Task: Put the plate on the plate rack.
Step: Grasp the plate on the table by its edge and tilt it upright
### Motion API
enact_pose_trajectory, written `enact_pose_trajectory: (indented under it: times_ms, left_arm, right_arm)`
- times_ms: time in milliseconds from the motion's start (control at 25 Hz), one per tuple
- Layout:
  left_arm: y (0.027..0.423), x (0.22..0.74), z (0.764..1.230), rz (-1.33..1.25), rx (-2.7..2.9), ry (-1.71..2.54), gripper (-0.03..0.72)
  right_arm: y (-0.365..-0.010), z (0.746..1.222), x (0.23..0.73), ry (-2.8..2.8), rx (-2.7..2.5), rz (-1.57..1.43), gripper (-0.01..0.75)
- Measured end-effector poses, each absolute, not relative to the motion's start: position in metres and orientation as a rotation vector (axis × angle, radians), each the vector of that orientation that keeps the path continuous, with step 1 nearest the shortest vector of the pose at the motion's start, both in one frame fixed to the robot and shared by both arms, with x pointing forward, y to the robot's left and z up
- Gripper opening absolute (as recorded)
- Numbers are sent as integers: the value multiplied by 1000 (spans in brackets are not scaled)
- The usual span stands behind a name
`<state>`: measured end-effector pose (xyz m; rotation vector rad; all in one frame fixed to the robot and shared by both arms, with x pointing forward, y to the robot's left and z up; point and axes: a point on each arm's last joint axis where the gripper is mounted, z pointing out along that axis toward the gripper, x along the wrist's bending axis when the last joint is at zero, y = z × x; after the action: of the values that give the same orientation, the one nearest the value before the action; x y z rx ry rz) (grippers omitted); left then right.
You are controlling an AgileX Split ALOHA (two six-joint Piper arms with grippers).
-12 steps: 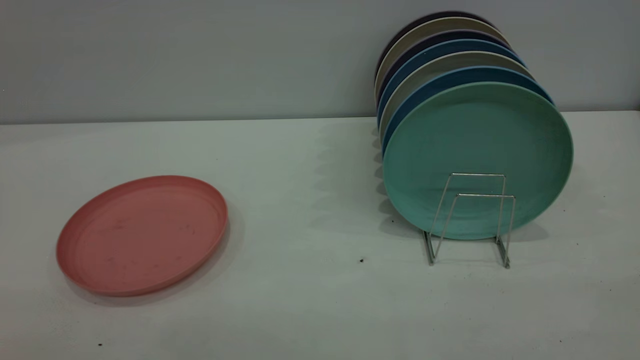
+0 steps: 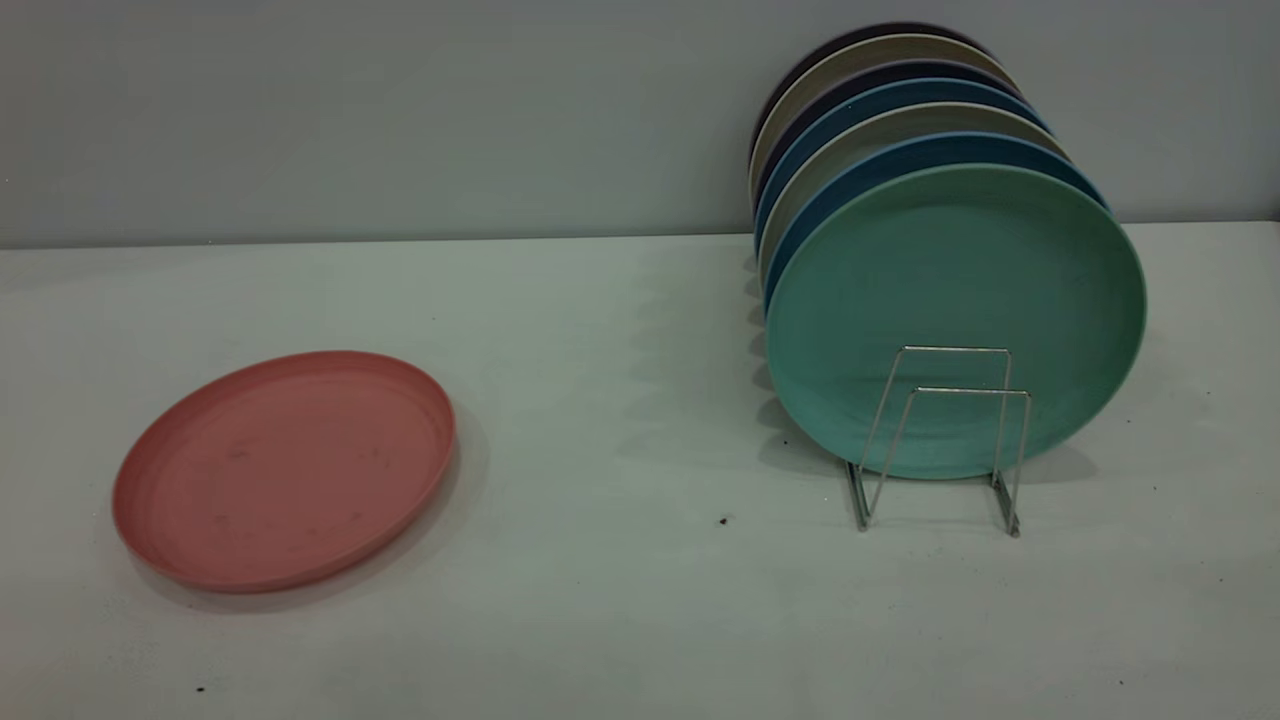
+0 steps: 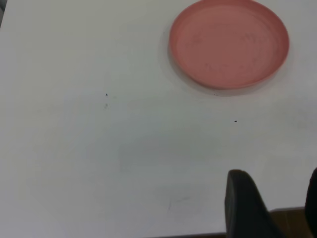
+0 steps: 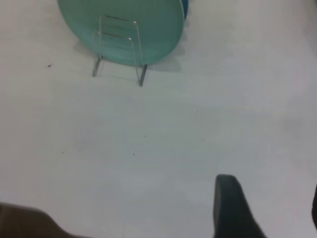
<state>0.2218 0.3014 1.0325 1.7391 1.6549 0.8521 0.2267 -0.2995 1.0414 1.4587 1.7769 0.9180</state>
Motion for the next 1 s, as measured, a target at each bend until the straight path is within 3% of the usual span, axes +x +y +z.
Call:
enact_pose_trajectory:
  times_ms: [1000]
  left_arm:
    - [303, 222, 1033, 807, 1802, 1559, 337]
  right_arm:
    - [-300, 1041, 227, 1777, 1459, 918, 402]
